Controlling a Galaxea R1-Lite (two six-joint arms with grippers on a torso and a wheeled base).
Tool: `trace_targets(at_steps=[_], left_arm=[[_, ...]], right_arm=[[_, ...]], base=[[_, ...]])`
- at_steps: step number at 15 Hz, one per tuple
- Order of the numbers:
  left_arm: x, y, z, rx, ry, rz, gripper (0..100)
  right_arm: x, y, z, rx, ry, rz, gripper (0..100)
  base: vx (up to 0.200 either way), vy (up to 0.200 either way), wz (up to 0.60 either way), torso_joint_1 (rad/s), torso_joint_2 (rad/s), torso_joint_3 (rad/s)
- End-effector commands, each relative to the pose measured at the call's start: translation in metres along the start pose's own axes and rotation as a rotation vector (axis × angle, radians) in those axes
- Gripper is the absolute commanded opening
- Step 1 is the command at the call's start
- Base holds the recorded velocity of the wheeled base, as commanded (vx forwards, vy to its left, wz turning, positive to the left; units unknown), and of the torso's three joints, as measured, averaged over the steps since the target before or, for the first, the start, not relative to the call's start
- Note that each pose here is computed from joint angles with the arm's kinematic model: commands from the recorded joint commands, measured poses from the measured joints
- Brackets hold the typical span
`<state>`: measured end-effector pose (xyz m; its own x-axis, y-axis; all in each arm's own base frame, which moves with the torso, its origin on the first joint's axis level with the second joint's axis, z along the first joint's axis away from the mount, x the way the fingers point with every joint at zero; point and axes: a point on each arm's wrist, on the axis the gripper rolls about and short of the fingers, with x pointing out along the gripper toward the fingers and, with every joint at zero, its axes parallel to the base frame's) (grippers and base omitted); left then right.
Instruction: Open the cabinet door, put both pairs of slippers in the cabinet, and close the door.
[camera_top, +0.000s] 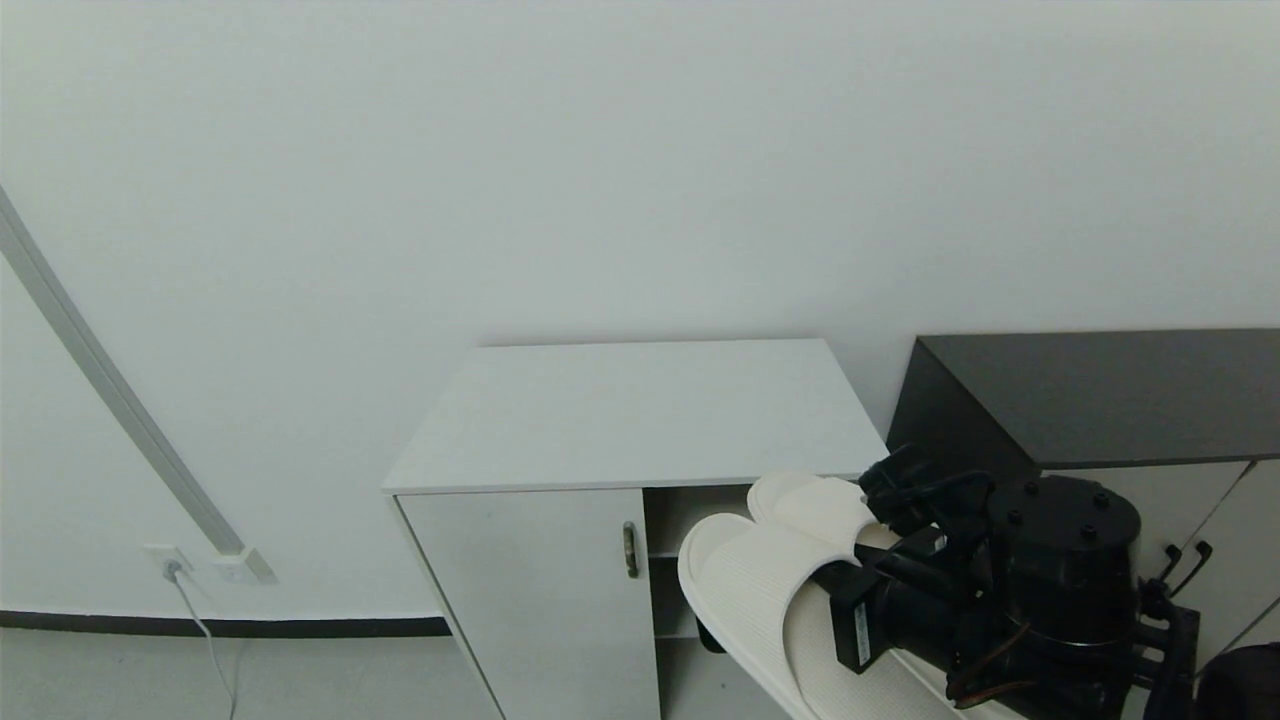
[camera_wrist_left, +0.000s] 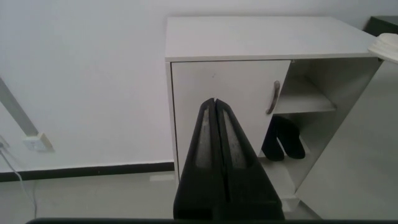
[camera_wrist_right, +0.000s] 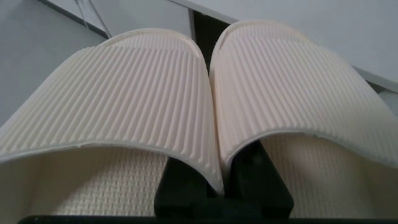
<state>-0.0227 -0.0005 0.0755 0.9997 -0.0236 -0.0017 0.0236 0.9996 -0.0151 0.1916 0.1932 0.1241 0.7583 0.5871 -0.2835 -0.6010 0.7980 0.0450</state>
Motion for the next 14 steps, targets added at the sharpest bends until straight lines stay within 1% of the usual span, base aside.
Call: trace_targets(at_steps=[1,3,7,10,14], left_arm=[[0.0000,0.0000,0.0000,0.000,0.000,-0.001,0],[0.0000,0.0000,0.0000,0.000,0.000,0.001,0],[0.0000,0.0000,0.0000,0.000,0.000,0.001,0],[0.0000,0.0000,0.0000,0.000,0.000,0.001,0],[0.0000,0.0000,0.0000,0.000,0.000,-0.001,0]], right_arm=[[0.0007,0.0000,-0.0011,-0.001,0.004,-0.001,0],[0.0024,0.0001,-0.0021,-0.001,0.007,-0.001,0],[0.0032,0.0006,-0.0025,0.000,-0.002,0.000,0],[0.0030,0.0005,-0.0029,-0.002,0.000,0.000,0],[0.0034,0.0008,-0.0051,-0.004,0.009,0.002,0]], base=[[0.000,0.000,0.00,0.000,0.00,0.000],[0.000,0.000,0.00,-0.047,0.11,0.067],[0.000,0.000,0.00,-0.152,0.35,0.187],[0.000,0.000,0.00,-0.167,0.38,0.222],[0.000,0.000,0.00,-0.218,0.51,0.298]])
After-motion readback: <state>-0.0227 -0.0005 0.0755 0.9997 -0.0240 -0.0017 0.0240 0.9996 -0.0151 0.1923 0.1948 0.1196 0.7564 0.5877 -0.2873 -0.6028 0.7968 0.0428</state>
